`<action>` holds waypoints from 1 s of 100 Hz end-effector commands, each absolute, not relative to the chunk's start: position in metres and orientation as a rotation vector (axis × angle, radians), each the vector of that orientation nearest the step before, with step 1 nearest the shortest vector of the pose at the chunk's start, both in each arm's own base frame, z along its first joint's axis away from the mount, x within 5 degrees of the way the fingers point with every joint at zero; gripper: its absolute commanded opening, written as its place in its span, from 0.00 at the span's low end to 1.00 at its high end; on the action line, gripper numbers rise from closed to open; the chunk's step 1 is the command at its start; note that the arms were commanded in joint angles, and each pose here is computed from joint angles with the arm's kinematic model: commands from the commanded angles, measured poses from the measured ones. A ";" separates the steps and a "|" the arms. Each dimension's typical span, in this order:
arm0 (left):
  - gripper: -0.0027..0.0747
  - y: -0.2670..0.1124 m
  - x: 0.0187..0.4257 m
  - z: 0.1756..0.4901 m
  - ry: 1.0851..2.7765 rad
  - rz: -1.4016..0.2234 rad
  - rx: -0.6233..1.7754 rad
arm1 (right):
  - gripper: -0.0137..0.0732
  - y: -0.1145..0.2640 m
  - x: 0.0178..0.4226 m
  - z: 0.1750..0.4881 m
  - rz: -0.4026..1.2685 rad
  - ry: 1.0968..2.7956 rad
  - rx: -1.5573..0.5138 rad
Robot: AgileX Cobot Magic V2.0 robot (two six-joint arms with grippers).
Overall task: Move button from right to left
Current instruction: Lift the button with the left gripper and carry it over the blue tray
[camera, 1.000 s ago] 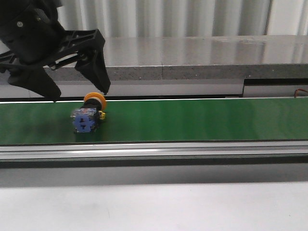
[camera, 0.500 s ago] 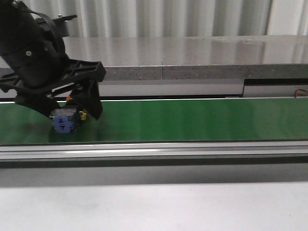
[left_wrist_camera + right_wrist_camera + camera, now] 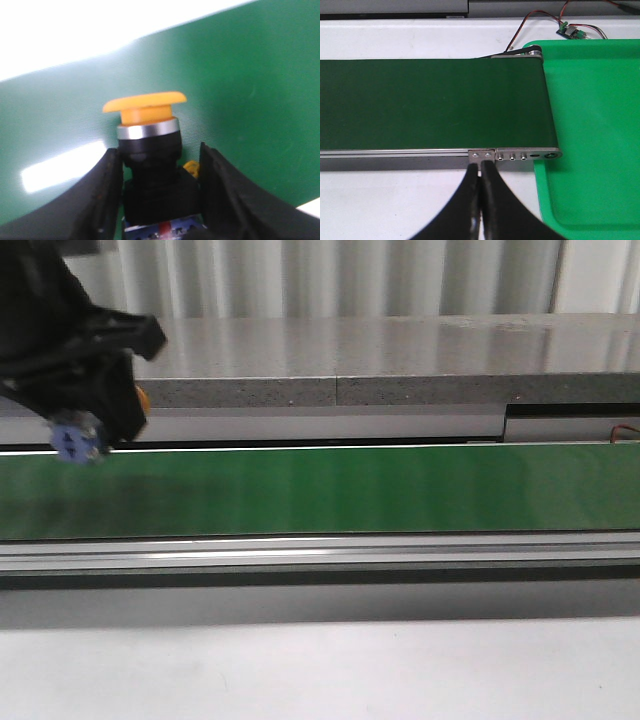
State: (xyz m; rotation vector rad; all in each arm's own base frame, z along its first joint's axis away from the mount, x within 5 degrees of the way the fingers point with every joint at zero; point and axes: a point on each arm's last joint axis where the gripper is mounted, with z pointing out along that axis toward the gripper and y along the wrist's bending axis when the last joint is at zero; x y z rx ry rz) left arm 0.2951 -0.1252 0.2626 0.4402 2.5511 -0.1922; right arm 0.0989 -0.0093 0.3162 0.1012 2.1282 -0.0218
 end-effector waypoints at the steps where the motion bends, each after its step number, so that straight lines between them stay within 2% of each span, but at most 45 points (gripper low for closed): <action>1: 0.01 -0.098 0.290 0.306 2.408 -0.135 0.374 | 0.08 -0.010 0.101 0.330 -0.030 2.037 0.097; 19: 0.01 -0.031 0.278 0.325 2.355 0.020 0.167 | 0.08 -0.010 0.101 0.330 -0.030 2.037 0.097; 54: 0.01 0.069 0.283 0.299 2.384 0.266 -0.040 | 0.08 -0.010 0.101 0.330 -0.030 2.037 0.097; 78: 0.01 0.107 0.302 0.270 2.374 0.314 -0.136 | 0.08 -0.010 0.101 0.330 -0.030 2.037 0.097; 100: 0.01 0.117 0.322 0.229 2.439 0.295 -0.148 | 0.08 -0.010 0.101 0.330 -0.030 2.037 0.097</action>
